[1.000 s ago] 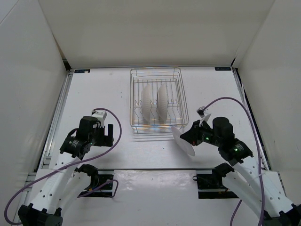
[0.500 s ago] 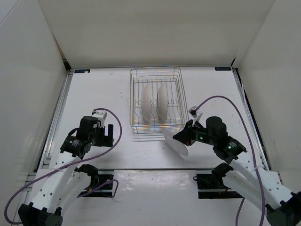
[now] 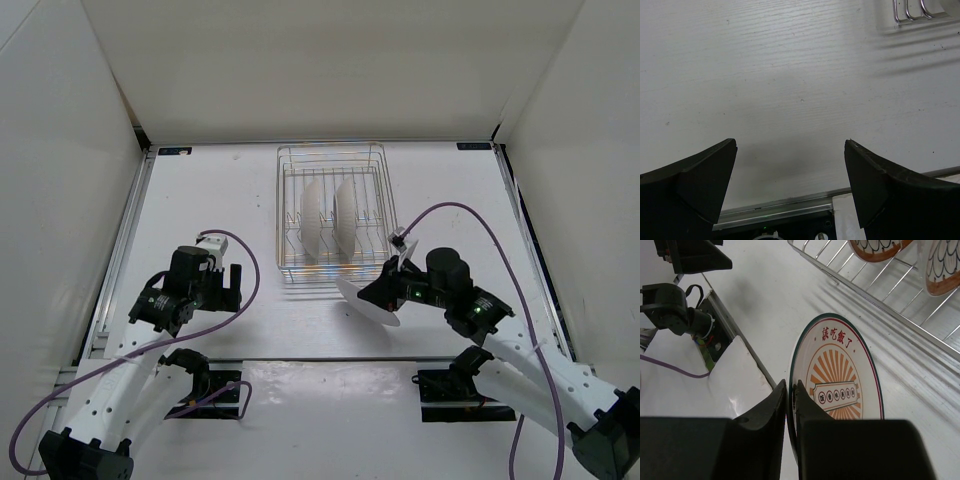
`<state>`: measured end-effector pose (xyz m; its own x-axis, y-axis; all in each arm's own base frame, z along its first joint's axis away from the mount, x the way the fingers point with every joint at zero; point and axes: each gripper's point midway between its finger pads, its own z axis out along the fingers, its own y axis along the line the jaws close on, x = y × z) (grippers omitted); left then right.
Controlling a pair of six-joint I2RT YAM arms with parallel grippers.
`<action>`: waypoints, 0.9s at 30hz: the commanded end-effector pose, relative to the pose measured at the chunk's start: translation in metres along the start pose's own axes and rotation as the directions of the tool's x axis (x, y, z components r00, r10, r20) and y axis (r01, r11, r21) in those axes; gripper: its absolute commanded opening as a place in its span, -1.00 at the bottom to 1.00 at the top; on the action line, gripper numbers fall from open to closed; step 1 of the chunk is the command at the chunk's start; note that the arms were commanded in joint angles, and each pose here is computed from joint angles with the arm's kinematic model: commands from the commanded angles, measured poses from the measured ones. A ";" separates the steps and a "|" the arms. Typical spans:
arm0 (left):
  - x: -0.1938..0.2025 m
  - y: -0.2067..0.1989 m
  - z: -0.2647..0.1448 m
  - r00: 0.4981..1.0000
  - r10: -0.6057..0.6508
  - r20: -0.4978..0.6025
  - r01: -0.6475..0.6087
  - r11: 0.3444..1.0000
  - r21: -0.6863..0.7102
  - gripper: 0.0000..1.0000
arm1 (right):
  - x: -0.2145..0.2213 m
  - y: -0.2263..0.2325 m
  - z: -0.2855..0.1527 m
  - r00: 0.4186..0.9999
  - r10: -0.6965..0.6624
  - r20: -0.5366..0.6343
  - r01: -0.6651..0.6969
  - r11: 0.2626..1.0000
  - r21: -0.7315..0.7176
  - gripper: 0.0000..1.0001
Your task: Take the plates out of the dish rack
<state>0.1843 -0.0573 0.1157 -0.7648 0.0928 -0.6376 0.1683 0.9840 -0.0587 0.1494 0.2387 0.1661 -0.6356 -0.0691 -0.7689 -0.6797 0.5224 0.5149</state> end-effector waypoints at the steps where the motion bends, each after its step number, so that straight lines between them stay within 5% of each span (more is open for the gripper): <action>1: -0.009 0.001 -0.005 1.000 -0.003 0.025 0.003 1.000 -0.009 1.00 | 0.081 -0.041 -0.005 0.960 0.132 -0.246 -0.089 0.980 0.178 -0.76; 7: -0.008 0.001 -0.005 1.000 -0.003 0.024 0.003 1.000 -0.006 1.00 | 0.090 -0.045 -0.002 0.960 0.113 -0.257 -0.063 0.979 0.195 -1.00; 27: -0.008 0.000 -0.006 1.000 -0.003 0.024 0.003 1.000 -0.003 1.00 | 0.149 -0.082 -0.005 0.925 -0.060 -0.375 0.198 0.919 0.342 -1.00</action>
<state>0.1832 -0.0570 0.1152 -0.7676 0.0937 -0.6341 0.1683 0.9840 -0.0584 0.1379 0.2646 0.1391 -0.4814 -0.1175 -0.8686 -0.7666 0.5369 0.3522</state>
